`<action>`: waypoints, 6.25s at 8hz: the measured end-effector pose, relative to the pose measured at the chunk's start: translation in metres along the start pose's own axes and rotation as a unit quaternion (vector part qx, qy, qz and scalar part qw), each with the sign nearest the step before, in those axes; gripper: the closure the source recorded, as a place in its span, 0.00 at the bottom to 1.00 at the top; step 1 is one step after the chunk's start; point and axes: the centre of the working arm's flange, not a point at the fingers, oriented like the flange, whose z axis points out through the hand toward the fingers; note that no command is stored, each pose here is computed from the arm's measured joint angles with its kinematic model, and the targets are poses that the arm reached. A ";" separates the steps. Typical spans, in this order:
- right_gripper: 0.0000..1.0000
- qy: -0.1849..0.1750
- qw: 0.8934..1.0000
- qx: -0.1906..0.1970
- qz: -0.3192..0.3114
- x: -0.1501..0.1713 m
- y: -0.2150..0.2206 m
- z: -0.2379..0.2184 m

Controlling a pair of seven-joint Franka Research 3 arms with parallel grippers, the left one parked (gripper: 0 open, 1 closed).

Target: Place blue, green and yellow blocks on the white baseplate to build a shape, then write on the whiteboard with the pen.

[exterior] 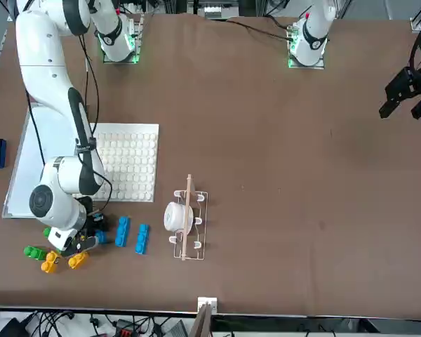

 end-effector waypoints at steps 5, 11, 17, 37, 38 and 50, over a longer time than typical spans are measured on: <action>0.59 0.009 0.999 0.002 0.042 0.011 -0.012 -0.027; 0.59 -0.037 0.958 0.011 0.284 -0.009 -0.008 -0.151; 0.59 -0.058 0.858 0.009 0.510 -0.096 -0.006 -0.192; 0.59 -0.048 0.621 -0.004 0.782 -0.295 -0.102 -0.092; 0.59 -0.043 0.620 0.000 0.783 -0.298 -0.102 -0.089; 0.59 -0.034 0.580 0.001 0.814 -0.302 -0.103 -0.066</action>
